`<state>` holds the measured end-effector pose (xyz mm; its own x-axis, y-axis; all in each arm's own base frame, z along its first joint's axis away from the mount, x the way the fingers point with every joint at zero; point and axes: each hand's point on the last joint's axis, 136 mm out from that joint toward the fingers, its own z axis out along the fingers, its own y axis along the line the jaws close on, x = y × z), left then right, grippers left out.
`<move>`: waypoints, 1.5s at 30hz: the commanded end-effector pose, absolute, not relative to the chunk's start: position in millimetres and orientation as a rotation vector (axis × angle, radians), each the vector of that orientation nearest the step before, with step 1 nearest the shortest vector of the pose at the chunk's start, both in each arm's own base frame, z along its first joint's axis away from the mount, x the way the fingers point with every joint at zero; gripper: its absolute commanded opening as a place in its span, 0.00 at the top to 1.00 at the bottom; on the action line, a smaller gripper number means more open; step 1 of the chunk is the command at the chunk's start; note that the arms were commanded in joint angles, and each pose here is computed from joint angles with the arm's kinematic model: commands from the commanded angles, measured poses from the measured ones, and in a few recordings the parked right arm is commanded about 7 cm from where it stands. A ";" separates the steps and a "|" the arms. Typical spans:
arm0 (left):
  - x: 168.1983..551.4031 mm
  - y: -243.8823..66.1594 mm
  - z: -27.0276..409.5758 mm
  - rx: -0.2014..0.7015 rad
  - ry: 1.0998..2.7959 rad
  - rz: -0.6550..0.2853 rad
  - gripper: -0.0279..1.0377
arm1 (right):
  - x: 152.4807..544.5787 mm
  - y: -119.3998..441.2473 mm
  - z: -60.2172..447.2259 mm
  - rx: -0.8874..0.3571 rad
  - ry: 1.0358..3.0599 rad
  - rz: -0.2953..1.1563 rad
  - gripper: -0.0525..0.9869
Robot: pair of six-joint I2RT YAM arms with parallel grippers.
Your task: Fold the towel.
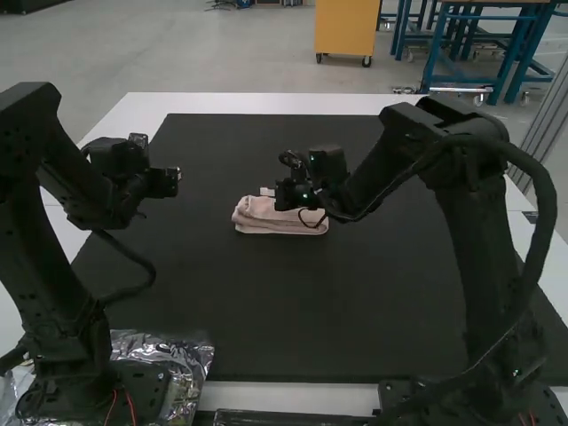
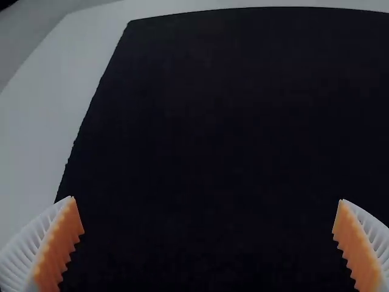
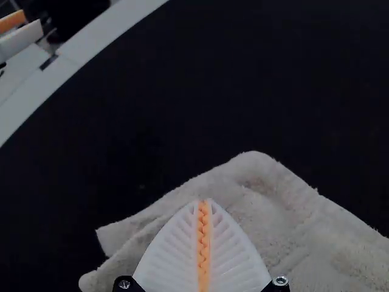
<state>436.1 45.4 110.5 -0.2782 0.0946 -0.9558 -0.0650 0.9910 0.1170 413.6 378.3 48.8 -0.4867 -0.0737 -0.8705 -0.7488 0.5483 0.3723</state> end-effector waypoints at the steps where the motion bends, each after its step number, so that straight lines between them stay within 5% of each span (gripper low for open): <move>1: 433.8 47.1 136.1 -0.004 1.784 0.218 0.06 | 419.0 369.3 31.5 -0.647 1.937 0.983 0.97; 12: 428.2 24.9 203.2 -0.010 1.670 0.166 0.06 | 410.1 361.4 -11.7 -0.635 1.981 0.994 0.97; 21: 409.1 -20.6 293.9 0.047 1.507 0.080 0.06 | 441.2 341.0 156.8 -0.532 1.729 1.015 0.97; 30: 366.3 -28.7 359.6 0.081 1.388 0.075 0.06 | 409.7 257.3 352.4 -0.388 1.479 0.903 0.26; 39: 306.8 -22.1 398.3 0.122 1.288 0.064 0.06 | 298.3 135.7 464.6 -0.248 1.214 0.770 0.08; 45: 246.3 -19.7 422.6 0.145 1.175 0.038 0.06 | 175.7 84.9 501.7 -0.214 0.982 0.683 0.09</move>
